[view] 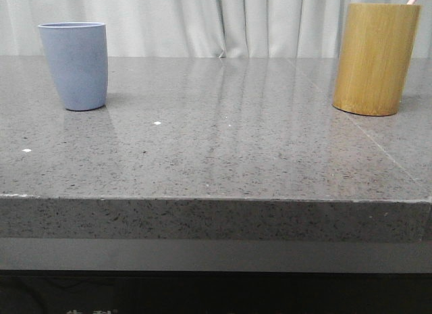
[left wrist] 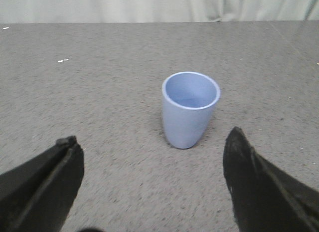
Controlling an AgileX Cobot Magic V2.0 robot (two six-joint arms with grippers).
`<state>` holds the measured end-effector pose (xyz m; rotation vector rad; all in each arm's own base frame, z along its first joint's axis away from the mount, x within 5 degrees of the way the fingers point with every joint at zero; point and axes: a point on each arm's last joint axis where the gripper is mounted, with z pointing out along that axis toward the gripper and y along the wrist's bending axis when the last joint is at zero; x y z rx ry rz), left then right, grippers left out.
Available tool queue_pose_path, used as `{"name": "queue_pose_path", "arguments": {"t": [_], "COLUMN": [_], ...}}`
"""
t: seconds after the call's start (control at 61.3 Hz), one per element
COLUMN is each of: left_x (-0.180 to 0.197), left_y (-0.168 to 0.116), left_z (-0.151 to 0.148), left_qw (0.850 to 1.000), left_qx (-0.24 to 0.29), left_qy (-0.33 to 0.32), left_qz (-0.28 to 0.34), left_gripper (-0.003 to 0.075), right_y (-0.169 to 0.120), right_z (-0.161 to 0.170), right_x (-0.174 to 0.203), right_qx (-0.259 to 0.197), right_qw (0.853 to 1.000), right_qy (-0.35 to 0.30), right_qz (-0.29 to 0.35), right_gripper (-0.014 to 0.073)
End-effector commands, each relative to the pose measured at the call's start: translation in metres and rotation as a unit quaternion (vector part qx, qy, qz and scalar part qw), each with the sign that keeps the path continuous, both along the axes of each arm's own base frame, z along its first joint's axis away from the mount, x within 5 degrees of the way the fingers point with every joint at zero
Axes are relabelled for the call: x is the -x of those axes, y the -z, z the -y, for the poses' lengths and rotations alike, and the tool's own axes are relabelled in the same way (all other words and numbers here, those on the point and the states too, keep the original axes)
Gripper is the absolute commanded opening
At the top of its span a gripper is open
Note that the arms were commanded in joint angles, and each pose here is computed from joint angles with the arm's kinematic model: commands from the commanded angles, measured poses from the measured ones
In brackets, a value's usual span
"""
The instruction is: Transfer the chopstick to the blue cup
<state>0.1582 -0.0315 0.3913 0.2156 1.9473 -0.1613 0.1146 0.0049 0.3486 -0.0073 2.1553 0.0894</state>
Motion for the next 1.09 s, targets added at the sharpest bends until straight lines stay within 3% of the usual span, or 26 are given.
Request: {"name": "queue_pose_path", "arguments": {"t": [0.0,0.196,0.522,0.702,1.077], "left_x": [-0.018,-0.071,-0.154,-0.188,-0.238], "left_y": [-0.024,-0.029,-0.015,-0.005,0.019], "left_z": [0.011,0.030,0.047,0.053,0.064], "left_qw": [0.999,0.997,0.978,0.966,0.956], "left_qx": [-0.005,-0.040,-0.091,-0.108,-0.119], "left_qy": [0.025,0.048,0.051,0.041,0.034], "left_qz": [0.035,-0.053,-0.180,-0.230,-0.267], "left_gripper": [0.0557,0.0545,0.0545,0.0545,0.0545], "right_y": [-0.013,-0.013,-0.013,-0.013,-0.013], "right_z": [0.000,0.000,0.000,0.000,0.000], "right_x": [-0.003,-0.003,-0.003,-0.003,-0.003], "right_qx": [0.002,0.002,0.002,0.002,0.002], "right_qw": [0.999,0.999,0.999,0.999,0.999], "right_qy": [0.001,0.001,0.000,0.000,0.000], "right_qz": [0.041,0.041,0.040,0.040,0.040], "right_gripper": [0.0620,0.0620,0.0621,0.0621,0.0621]}}
